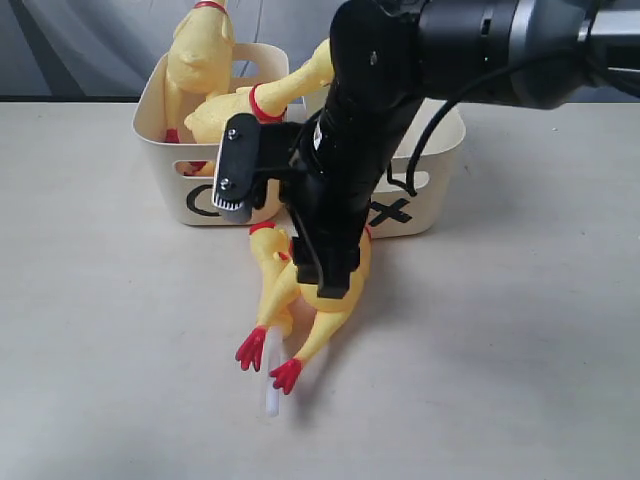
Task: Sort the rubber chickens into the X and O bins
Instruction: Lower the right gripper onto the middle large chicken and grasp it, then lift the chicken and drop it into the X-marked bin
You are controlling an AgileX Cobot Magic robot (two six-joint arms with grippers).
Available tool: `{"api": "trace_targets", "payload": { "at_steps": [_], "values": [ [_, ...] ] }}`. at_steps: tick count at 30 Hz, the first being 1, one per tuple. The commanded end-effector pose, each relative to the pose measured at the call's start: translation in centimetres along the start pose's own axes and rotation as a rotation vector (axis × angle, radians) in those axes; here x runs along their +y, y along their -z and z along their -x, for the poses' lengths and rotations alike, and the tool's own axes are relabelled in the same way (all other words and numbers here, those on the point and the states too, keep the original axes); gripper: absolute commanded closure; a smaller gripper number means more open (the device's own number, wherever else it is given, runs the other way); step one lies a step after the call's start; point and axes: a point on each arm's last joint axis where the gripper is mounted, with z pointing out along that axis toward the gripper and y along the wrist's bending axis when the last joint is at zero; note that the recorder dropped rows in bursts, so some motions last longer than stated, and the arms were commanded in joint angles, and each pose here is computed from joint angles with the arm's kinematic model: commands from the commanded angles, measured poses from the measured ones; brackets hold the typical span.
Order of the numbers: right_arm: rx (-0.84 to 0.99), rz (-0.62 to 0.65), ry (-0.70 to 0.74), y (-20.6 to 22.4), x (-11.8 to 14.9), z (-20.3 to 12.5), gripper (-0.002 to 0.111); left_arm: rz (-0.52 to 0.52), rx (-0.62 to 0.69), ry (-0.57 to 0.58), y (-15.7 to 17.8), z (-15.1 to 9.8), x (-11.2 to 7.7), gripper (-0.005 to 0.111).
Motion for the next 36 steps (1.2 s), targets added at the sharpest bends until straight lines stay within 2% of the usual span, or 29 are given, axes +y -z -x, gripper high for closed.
{"api": "trace_targets", "payload": {
  "at_steps": [1,5,11,15,16,17,19,20,28,32,36],
  "values": [
    [-0.005,-0.063,0.030,-1.2,0.0,-0.7,0.047,-0.003,-0.012,-0.001,0.1,0.3,0.0,0.107],
    [0.001,-0.114,0.059,-2.5,0.1,-1.4,0.047,-0.003,-0.012,-0.001,0.1,0.3,0.0,0.107],
    [0.046,-0.027,-0.024,-6.1,0.4,-2.0,0.047,-0.003,-0.012,-0.001,0.1,0.3,0.0,0.107],
    [0.133,0.059,-0.026,-9.3,1.0,-3.1,0.050,-0.003,-0.012,-0.001,0.1,0.3,0.0,0.107],
    [0.157,0.072,-0.020,-9.7,1.1,-3.3,0.057,-0.003,-0.012,-0.001,0.1,0.3,0.0,0.107],
    [0.185,0.087,-0.013,-10.0,1.2,-3.6,0.069,-0.003,-0.012,-0.001,0.1,0.3,0.0,0.107],
    [0.243,0.120,0.010,-10.0,1.5,-4.2,0.102,-0.003,-0.012,-0.001,0.1,0.3,0.0,0.107],
    [0.268,0.135,0.007,-9.9,1.6,-4.4,0.107,-0.003,-0.012,-0.001,0.1,0.3,0.0,0.107],
    [0.352,0.194,-0.087,-5.1,1.9,-4.0,0.109,-0.003,-0.012,-0.001,0.1,0.3,0.0,0.107],
    [0.338,0.183,-0.107,-1.7,2.3,-3.8,0.109,-0.003,-0.012,-0.001,0.1,0.3,0.0,0.107],
    [0.305,0.132,-0.195,2.1,2.8,-3.6,0.109,-0.003,-0.012,-0.001,0.1,0.3,0.0,0.107]
  ]
}}
